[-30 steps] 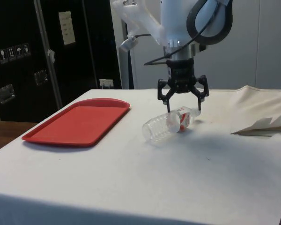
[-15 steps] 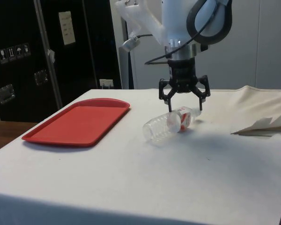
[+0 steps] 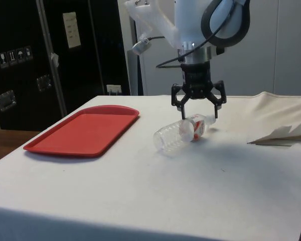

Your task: Place the bottle upright on the tray.

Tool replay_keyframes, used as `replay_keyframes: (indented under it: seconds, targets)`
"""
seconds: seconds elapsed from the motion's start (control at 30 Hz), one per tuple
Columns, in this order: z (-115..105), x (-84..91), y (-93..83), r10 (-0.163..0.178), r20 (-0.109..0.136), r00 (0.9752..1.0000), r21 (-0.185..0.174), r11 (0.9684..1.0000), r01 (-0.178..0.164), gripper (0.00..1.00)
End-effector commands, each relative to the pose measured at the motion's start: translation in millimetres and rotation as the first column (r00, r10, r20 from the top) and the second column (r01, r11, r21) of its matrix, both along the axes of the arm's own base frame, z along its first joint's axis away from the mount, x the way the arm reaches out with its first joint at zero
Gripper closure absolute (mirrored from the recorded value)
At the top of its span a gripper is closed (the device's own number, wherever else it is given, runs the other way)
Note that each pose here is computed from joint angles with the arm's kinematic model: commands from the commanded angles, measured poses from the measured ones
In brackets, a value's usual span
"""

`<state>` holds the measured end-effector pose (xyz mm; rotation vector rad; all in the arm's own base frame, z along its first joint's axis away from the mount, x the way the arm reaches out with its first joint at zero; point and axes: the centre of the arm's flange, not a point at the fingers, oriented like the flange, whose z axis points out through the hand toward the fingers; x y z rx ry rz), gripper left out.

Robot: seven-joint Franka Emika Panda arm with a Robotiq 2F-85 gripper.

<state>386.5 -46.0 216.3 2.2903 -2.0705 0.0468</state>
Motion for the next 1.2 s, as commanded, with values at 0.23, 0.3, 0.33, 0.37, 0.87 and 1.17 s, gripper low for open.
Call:
replay_keyframes:
  seconds: [0.23,0.3,0.33,0.37,0.87,1.17]
  targets:
    - [3.8,0.7,-0.1,-0.017,0.004,0.9999,0.000,0.9999,0.017,0.00]
    - [12.2,1.3,-1.6,-0.037,0.007,0.9993,-0.009,0.9993,0.037,0.00]
    - [16.0,1.5,-2.1,-0.042,0.008,0.9991,-0.010,0.9991,0.042,0.00]
    - [17.8,1.5,-1.8,-0.042,0.008,0.9991,-0.010,0.9991,0.042,0.00]
    - [20.2,1.4,-2.5,-0.099,-0.004,0.9951,-0.003,0.9951,0.099,0.00]
    - [20.1,1.2,-3.0,-0.147,-0.005,0.9892,-0.005,0.9892,0.147,0.00]
